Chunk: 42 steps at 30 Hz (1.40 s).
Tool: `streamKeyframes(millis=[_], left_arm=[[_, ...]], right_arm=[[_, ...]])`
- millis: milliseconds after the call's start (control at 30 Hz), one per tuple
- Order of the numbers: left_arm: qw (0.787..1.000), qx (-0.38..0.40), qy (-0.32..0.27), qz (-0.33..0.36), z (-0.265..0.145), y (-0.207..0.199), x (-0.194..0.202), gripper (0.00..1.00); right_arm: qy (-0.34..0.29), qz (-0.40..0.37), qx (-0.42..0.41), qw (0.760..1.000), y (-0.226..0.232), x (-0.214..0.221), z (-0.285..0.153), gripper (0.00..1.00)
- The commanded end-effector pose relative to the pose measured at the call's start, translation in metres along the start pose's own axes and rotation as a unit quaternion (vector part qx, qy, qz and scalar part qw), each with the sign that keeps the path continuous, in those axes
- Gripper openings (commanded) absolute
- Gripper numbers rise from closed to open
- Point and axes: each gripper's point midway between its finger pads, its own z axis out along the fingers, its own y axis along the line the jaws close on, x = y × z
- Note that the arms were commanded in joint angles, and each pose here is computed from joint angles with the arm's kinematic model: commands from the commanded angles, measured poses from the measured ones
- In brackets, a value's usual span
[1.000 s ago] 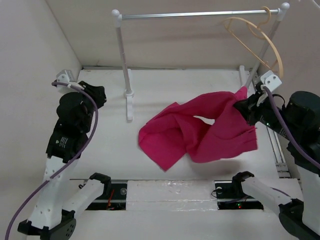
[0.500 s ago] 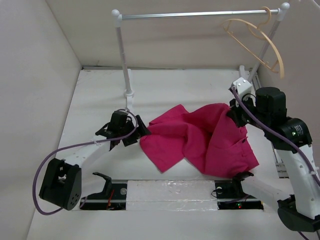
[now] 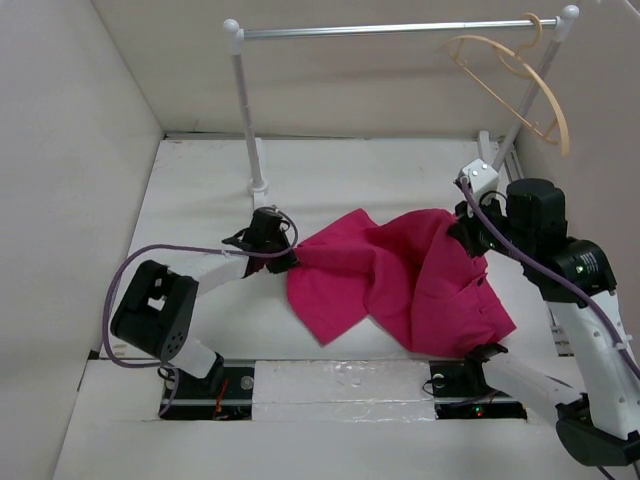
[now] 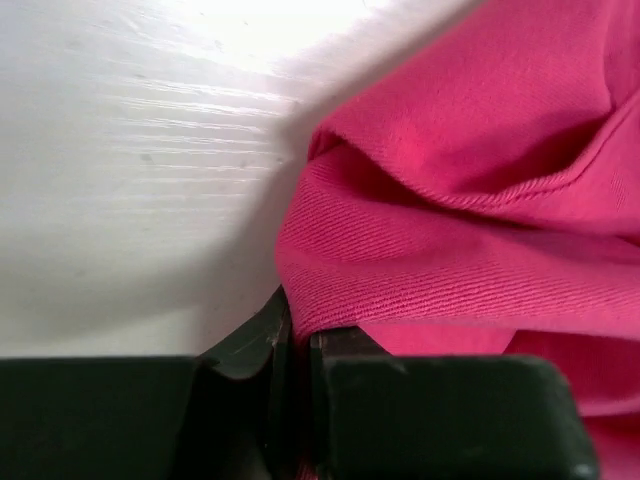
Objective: Place the trousers on the hanger
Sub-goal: Flatten out the trousers at the center of the board.
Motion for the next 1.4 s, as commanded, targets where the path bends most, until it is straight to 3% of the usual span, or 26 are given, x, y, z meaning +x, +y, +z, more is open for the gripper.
streamKeyframes(millis=[0,33,133,200,367,467,600,667,700,733,833,867,933,1033,1067,1133,1233,1267,1367], left_arm=[[0.994,0.003,-0.112,0.021,-0.053,-0.037,-0.065,0.0],[0.986,0.03,-0.161,0.023,-0.098,-0.062,-0.095,0.0],[0.96,0.01,-0.278,0.024,-0.188,-0.067,-0.145,0.0],[0.922,0.001,-0.386,0.005,-0.285,-0.075,-0.188,0.0],[0.87,-0.013,-0.493,-0.022,-0.397,-0.071,-0.199,0.0],[0.851,-0.022,-0.523,-0.044,-0.434,-0.061,-0.193,0.0],[0.854,-0.058,-0.513,-0.069,-0.427,-0.032,-0.174,0.0],[0.873,-0.078,-0.476,-0.072,-0.397,-0.012,-0.152,0.0],[0.881,-0.084,-0.459,-0.079,-0.384,-0.003,-0.142,0.0],[0.894,-0.1,-0.425,-0.097,-0.354,0.016,-0.122,0.0],[0.923,-0.054,-0.362,-0.115,-0.316,0.02,-0.085,0.0],[0.942,-0.046,-0.314,-0.111,-0.287,0.023,-0.066,0.0],[0.949,-0.055,-0.284,-0.124,-0.266,0.037,-0.046,0.0],[0.945,-0.091,-0.285,-0.131,-0.26,0.055,-0.041,0.0],[0.943,-0.097,-0.292,-0.13,-0.263,0.057,-0.044,0.0],[0.935,-0.093,-0.319,-0.122,-0.281,0.048,-0.058,0.0],[0.905,-0.103,-0.396,-0.117,-0.324,0.038,-0.095,0.0],[0.899,-0.103,-0.411,-0.113,-0.334,0.033,-0.103,0.0],[0.881,-0.126,-0.446,-0.094,-0.359,0.025,-0.128,0.0]], right_arm=[[-0.074,-0.003,0.015,0.997,-0.007,-0.046,-0.018,0.0],[-0.083,-0.004,0.012,0.996,-0.006,-0.053,-0.022,0.0],[-0.112,-0.01,-0.005,0.994,-0.001,-0.077,-0.037,0.0],[-0.136,-0.012,-0.01,0.991,0.001,-0.096,-0.054,0.0],[-0.16,-0.017,-0.005,0.987,0.002,-0.117,-0.085,0.0],[-0.12,-0.008,0.011,0.993,-0.005,-0.103,-0.078,0.0],[-0.027,0.014,0.045,0.999,-0.023,-0.05,-0.027,0.0],[-0.025,0.037,0.061,0.997,-0.038,-0.04,-0.003,0.0],[0.006,0.054,0.048,0.997,-0.039,-0.017,0.022,0.0],[-0.01,0.068,0.067,0.995,-0.057,-0.02,0.034,0.0],[0.004,0.097,0.099,0.99,-0.095,-0.007,0.083,0.0],[0.009,0.112,0.12,0.986,-0.114,-0.004,0.09,0.0],[0.018,0.125,0.137,0.982,-0.145,-0.013,0.116,0.0],[0.0,0.144,0.124,0.982,-0.164,-0.034,0.149,0.0],[-0.028,0.138,0.118,0.983,-0.165,-0.065,0.143,0.0],[-0.008,0.118,0.103,0.988,-0.145,-0.077,0.142,0.0],[-0.018,0.057,0.077,0.995,-0.103,-0.097,0.114,0.0],[-0.061,0.042,0.074,0.995,-0.085,-0.111,0.076,0.0],[-0.064,0.038,0.054,0.996,-0.047,-0.088,0.039,0.0]])
